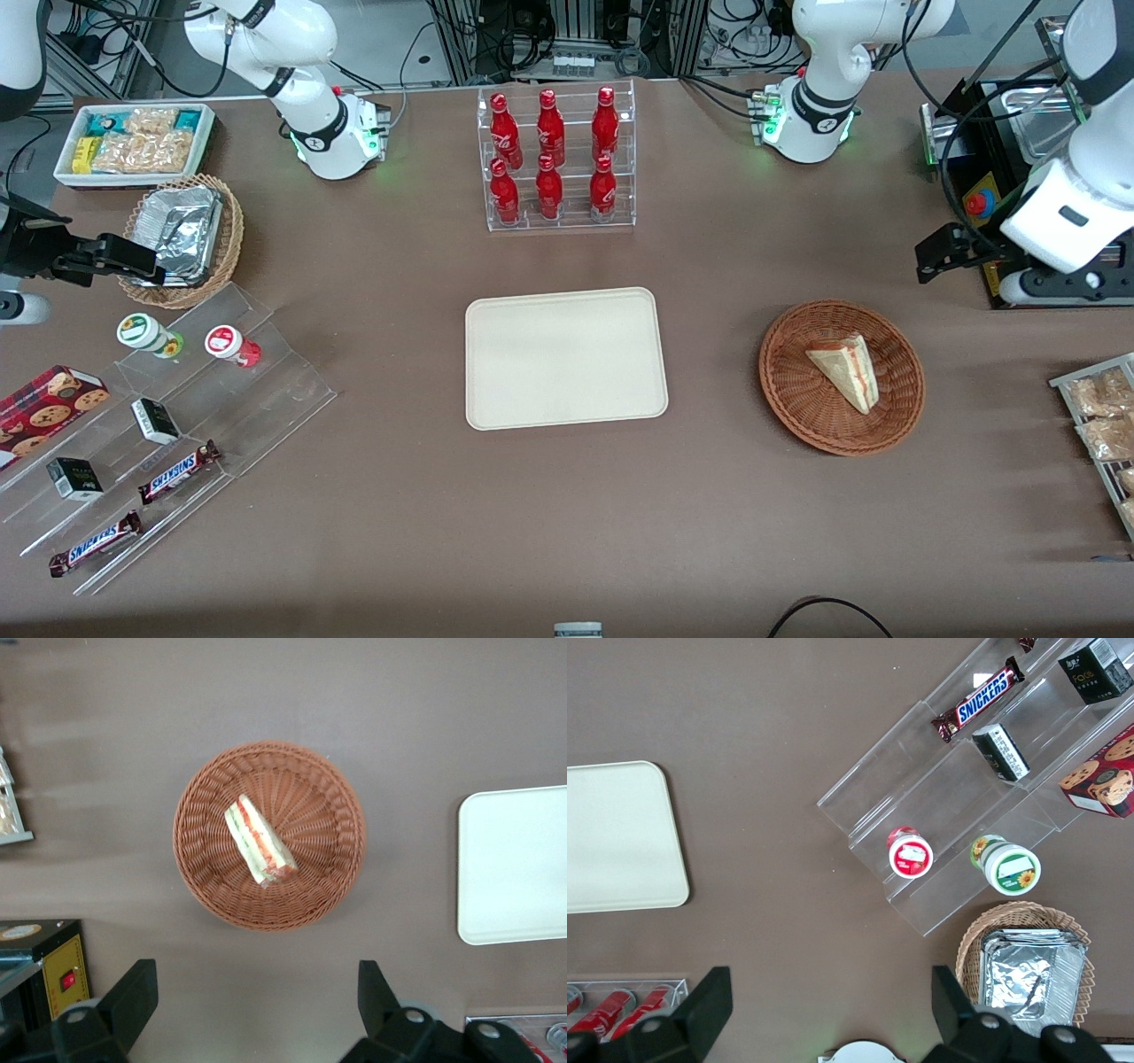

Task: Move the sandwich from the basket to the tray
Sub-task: 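Move the left gripper over the wrapped sandwich in the wicker basket, then lower the left gripper and close it on the sandwich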

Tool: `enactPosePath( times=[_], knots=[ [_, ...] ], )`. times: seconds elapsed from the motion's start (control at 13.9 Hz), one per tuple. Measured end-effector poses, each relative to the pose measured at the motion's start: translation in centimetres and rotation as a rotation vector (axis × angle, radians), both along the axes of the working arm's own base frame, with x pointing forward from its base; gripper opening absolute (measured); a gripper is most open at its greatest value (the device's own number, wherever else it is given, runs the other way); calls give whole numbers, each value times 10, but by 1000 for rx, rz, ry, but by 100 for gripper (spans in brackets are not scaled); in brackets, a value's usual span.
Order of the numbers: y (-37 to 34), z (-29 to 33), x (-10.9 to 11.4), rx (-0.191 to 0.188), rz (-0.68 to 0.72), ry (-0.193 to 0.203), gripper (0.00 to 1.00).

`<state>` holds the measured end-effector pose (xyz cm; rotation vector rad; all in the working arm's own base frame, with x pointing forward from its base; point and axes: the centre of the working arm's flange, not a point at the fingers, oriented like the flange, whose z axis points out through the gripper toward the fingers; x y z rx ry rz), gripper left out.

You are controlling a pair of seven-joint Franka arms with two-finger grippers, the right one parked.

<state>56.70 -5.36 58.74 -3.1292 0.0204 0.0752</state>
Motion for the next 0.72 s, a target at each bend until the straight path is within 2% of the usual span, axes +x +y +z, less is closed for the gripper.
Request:
enactPosePath(
  times=[0.14, 0.36, 0.72],
  knots=[
    [10, -35, 11, 1, 28, 8, 100],
    [17, -99, 17, 8, 124, -24, 100],
    [25, -179, 4, 12, 343, -47, 100]
  ],
)
